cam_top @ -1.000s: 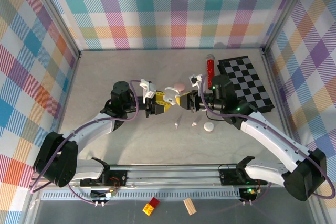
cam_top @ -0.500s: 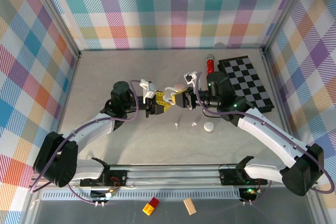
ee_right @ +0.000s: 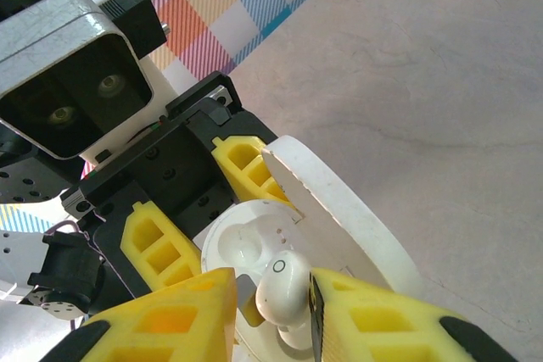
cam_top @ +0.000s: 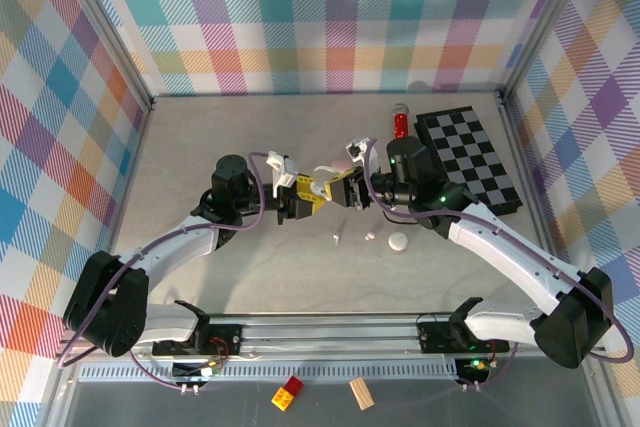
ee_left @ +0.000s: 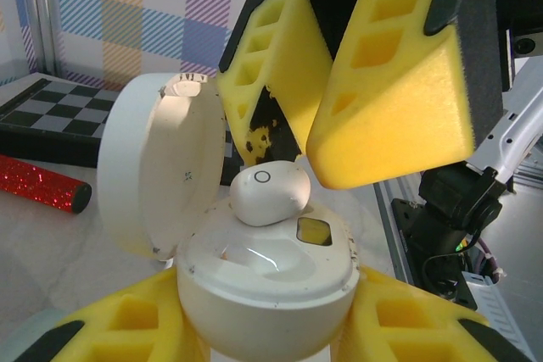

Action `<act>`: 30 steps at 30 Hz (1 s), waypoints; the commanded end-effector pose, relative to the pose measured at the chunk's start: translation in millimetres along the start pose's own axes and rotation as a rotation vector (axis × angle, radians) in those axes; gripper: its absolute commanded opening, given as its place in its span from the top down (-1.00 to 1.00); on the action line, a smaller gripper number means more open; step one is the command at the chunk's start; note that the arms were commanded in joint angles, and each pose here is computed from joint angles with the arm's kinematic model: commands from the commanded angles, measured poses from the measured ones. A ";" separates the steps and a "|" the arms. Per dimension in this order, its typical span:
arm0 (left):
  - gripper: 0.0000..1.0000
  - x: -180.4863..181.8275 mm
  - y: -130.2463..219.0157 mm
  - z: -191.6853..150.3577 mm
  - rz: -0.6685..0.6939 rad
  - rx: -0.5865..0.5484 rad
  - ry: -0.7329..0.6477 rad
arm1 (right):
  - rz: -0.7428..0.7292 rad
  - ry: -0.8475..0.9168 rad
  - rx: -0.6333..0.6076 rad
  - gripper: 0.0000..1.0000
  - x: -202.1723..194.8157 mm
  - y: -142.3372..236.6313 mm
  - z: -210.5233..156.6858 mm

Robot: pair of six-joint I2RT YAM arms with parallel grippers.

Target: Insert the wireless bluetooth earbuds into the charging case

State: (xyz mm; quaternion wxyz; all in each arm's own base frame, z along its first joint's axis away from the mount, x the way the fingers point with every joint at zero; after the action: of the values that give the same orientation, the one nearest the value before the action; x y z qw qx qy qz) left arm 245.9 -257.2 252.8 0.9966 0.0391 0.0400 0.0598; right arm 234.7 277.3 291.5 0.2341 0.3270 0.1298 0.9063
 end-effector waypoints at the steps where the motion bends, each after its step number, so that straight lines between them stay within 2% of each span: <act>1: 0.34 -7.5 -1.6 18.7 -0.045 -0.043 -0.063 | -0.006 0.027 -0.010 0.42 4.3 1.5 6.1; 12: 0.34 -6.3 -2.2 17.0 -0.042 -0.041 -0.060 | 0.011 0.040 -0.042 0.25 12.4 17.2 4.3; 22: 0.35 -5.9 -0.8 16.8 -0.032 -0.042 -0.063 | 0.084 0.091 -0.112 0.11 26.6 32.3 4.8; 26: 0.35 -4.3 1.5 16.1 -0.019 -0.044 -0.063 | -0.005 0.088 -0.172 -0.01 10.8 47.4 -6.7; 30: 0.35 -3.3 3.5 17.0 -0.007 -0.047 -0.065 | -0.093 0.011 -0.215 -0.03 -16.6 61.9 -27.9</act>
State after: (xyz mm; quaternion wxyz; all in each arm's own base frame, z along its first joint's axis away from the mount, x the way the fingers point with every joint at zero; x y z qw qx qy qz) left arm 246.4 -256.9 254.0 0.9968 0.0370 0.0368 0.0605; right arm 201.3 229.8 292.3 0.2696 0.2874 0.0703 0.9164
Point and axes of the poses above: each hand's point on the last joint's axis, 136 mm out from that joint toward the fingers, its own y axis back along the fingers, its own x axis along the line the jaws close on, z = x × y, the point moved 3 cm from there along y, back along the fingers, and after that the axes turned 6 degrees about -y, right-handed, at the moved point
